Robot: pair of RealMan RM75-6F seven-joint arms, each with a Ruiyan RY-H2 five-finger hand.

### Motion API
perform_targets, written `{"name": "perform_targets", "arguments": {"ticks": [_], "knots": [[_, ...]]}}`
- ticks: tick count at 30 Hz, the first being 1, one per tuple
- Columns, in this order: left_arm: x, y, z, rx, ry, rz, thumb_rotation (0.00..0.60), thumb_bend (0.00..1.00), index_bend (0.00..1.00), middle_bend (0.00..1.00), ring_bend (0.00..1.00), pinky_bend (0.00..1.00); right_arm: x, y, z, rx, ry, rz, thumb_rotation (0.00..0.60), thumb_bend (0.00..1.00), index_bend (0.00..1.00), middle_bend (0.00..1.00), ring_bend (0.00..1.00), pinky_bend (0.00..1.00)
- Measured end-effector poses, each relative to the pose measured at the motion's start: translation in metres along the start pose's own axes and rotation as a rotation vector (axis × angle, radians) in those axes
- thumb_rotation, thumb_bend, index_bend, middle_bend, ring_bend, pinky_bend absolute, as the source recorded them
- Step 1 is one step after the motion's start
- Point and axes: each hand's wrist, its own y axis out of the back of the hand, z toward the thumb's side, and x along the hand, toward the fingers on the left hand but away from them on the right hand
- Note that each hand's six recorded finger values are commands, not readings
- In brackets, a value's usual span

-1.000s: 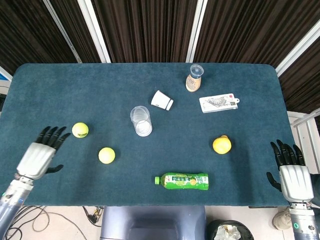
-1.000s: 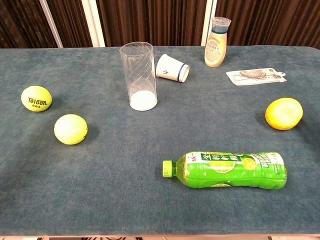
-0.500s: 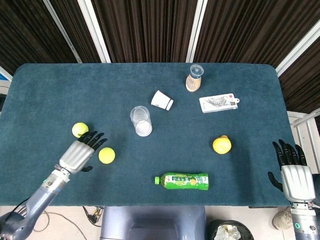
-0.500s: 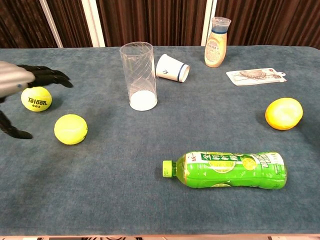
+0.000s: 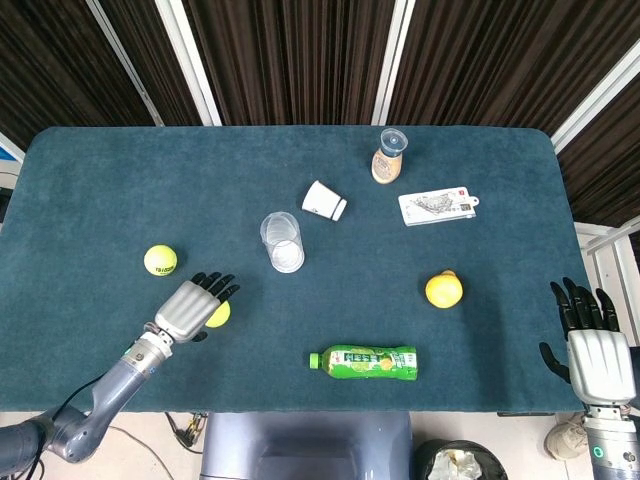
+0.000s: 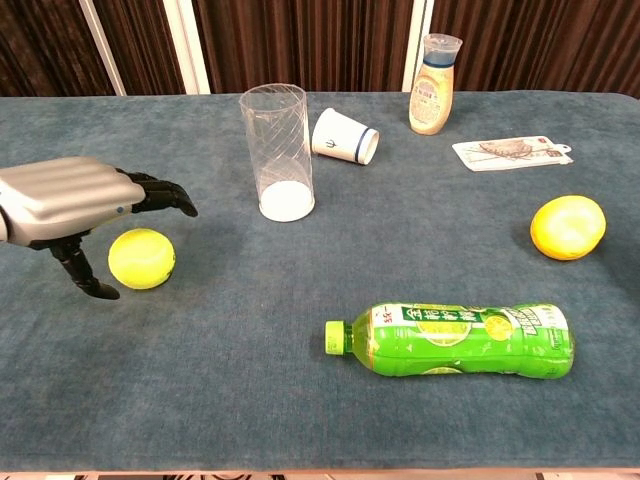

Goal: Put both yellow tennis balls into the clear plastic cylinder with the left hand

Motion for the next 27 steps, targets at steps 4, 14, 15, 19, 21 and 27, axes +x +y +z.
{"name": "perform_targets", "arguments": {"ticks": [4, 14, 15, 19, 21, 27], "knots": [[0.001, -0.006, 0.003, 0.019, -0.004, -0.014, 0.600, 0.09, 0.24, 0.26, 0.30, 0.43, 0.000, 0.001, -0.001, -0.002, -0.004, -0.002, 0.600, 0.34, 0.03, 0.07, 0.12, 0.09], [0.002, -0.015, 0.000, 0.048, -0.002, -0.041, 0.600, 0.14, 0.42, 0.43, 0.38, 0.51, 0.000, 0.002, -0.002, -0.004, -0.011, -0.008, 0.600, 0.34, 0.03, 0.07, 0.12, 0.09], [0.003, -0.016, 0.000, 0.051, -0.005, -0.043, 0.600, 0.16, 0.43, 0.45, 0.39, 0.52, 0.000, 0.002, -0.002, -0.004, -0.011, -0.008, 0.600, 0.34, 0.03, 0.07, 0.12, 0.09], [0.007, -0.015, 0.000, 0.082, -0.012, -0.040, 0.600, 0.26, 0.50, 0.50, 0.43, 0.56, 0.000, 0.001, -0.002, -0.002, -0.012, -0.007, 0.600, 0.34, 0.03, 0.07, 0.12, 0.09], [0.007, -0.012, 0.000, 0.088, -0.013, -0.026, 0.600, 0.29, 0.51, 0.50, 0.43, 0.56, 0.000, 0.001, -0.002, -0.002, -0.013, -0.007, 0.600, 0.34, 0.03, 0.07, 0.12, 0.09], [0.009, 0.016, -0.009, 0.070, 0.006, 0.062, 0.600, 0.30, 0.52, 0.50, 0.43, 0.56, 0.000, 0.001, -0.003, -0.003, -0.015, -0.005, 0.600, 0.34, 0.03, 0.08, 0.12, 0.09]]}}
